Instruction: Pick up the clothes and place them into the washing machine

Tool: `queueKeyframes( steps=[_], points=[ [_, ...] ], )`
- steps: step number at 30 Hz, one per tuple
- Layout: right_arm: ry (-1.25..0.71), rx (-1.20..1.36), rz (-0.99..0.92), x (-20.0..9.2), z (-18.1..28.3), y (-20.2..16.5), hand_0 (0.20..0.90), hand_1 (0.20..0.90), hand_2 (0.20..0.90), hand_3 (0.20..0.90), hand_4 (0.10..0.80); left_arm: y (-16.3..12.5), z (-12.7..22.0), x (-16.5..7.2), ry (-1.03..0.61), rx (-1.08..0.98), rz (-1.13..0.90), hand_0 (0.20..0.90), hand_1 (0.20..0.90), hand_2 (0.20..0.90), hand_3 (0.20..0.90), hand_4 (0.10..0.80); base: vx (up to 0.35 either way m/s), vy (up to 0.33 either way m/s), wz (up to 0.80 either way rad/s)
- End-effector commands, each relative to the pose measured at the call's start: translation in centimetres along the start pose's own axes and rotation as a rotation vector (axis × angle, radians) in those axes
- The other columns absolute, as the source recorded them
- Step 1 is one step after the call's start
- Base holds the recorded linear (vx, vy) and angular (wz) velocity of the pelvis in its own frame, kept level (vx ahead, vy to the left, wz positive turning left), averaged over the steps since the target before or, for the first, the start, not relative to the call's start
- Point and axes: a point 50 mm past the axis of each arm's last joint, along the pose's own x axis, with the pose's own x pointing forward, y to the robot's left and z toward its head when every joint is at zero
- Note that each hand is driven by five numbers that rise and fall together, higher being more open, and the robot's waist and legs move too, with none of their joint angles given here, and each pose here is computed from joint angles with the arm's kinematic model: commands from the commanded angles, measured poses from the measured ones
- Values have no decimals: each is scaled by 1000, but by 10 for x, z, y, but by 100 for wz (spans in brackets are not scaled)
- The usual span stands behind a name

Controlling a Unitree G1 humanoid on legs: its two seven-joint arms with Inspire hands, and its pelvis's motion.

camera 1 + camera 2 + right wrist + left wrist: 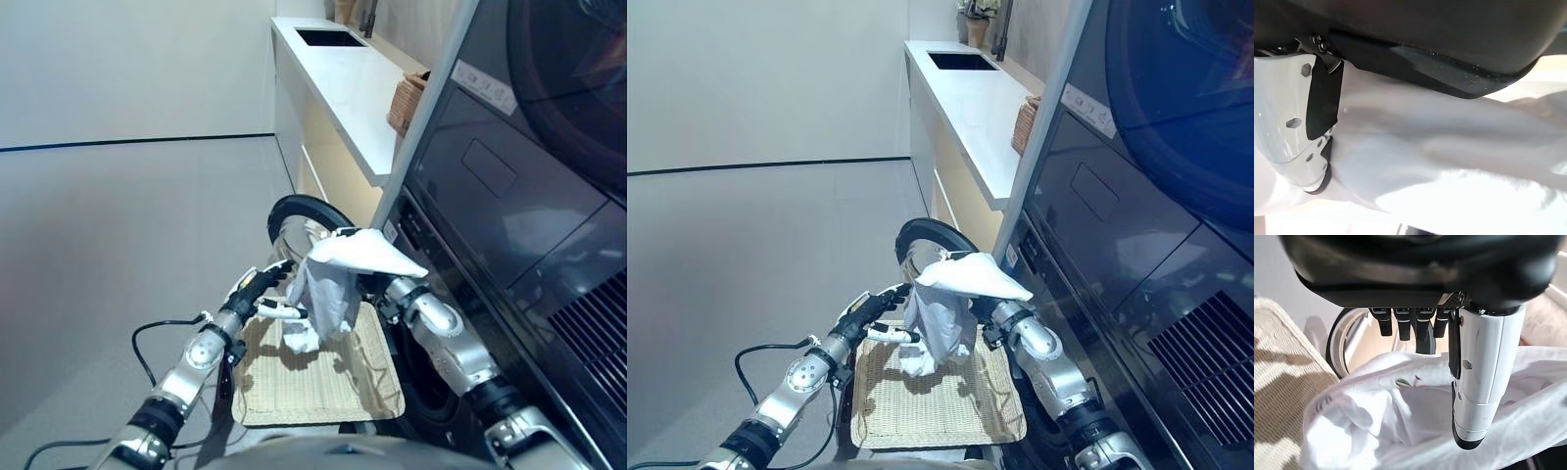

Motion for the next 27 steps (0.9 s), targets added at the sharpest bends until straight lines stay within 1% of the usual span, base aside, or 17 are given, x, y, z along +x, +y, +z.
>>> queueKeyframes(
  steps=[1,8,10,27],
  points=[
    [-364,-35,133,29,88,17,200,200,200,200,300,3,52,27,-230,-24,-45,900,900,900,900,800,0,0,0],
    [-355,-28,152,34,90,18,200,200,200,200,300,-8,46,30,-195,-162,-160,900,900,900,900,800,1,0,0],
    [-353,-29,158,35,90,19,200,200,200,200,300,-10,43,30,-183,-185,-167,900,900,900,900,800,9,2,-3],
    [-369,-33,160,41,96,22,200,200,200,200,300,-40,44,38,-161,-242,-263,900,900,900,900,800,0,0,0]
  ],
)
